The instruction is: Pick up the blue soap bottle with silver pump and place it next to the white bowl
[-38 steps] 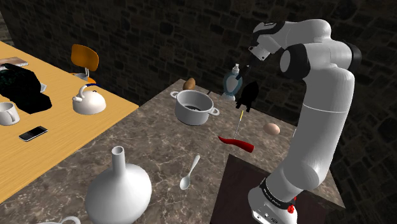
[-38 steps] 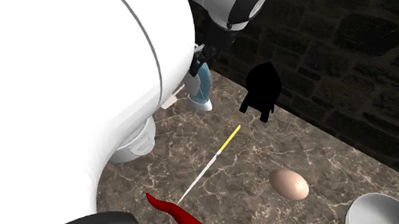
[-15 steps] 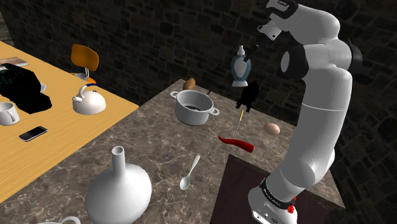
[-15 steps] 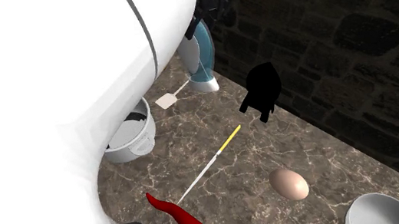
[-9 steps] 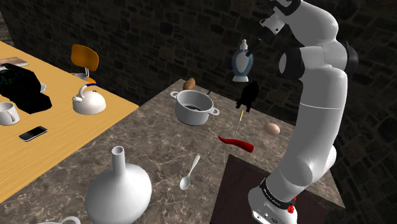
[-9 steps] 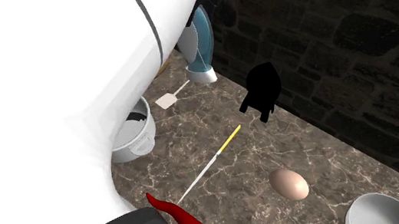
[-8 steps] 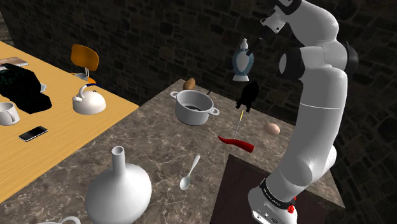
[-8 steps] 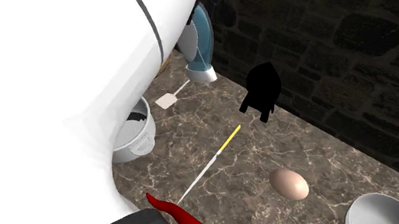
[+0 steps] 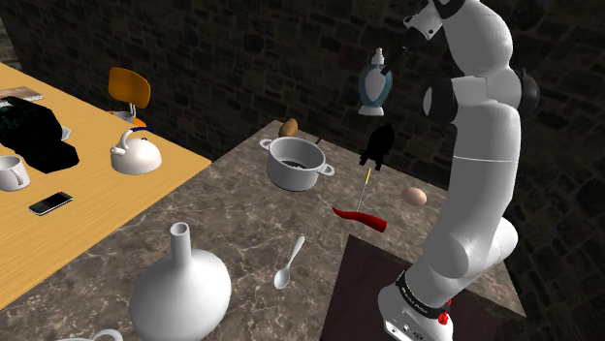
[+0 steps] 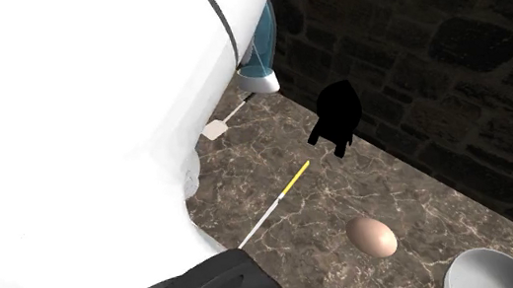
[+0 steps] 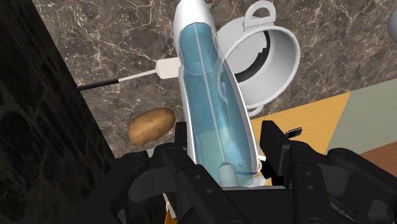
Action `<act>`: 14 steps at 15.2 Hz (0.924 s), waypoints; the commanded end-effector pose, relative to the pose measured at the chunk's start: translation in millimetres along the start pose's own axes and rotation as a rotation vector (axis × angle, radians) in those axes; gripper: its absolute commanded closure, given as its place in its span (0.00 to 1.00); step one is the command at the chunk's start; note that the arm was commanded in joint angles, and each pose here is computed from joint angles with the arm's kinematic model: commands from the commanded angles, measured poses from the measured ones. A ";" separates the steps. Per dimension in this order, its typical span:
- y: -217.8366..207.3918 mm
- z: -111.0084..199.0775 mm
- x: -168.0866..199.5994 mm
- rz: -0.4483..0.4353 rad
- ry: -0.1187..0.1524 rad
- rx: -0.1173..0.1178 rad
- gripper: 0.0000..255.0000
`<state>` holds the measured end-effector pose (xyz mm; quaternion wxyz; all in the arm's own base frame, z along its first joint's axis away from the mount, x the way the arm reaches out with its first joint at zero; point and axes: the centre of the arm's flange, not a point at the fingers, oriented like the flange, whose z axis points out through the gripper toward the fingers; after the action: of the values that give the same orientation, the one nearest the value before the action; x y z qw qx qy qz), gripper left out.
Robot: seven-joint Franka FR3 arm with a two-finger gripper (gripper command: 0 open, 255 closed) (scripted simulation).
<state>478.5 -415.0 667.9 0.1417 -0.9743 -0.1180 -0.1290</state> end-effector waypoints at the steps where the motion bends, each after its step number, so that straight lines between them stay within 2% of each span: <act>1: -6.8 -5.7 -18.1 0.000 -0.001 0.000 1.00; 14: -53.8 -43.5 -178.7 0.000 -0.001 0.000 1.00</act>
<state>300.7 -413.6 674.3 0.1420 -0.9743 -0.1169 -0.1296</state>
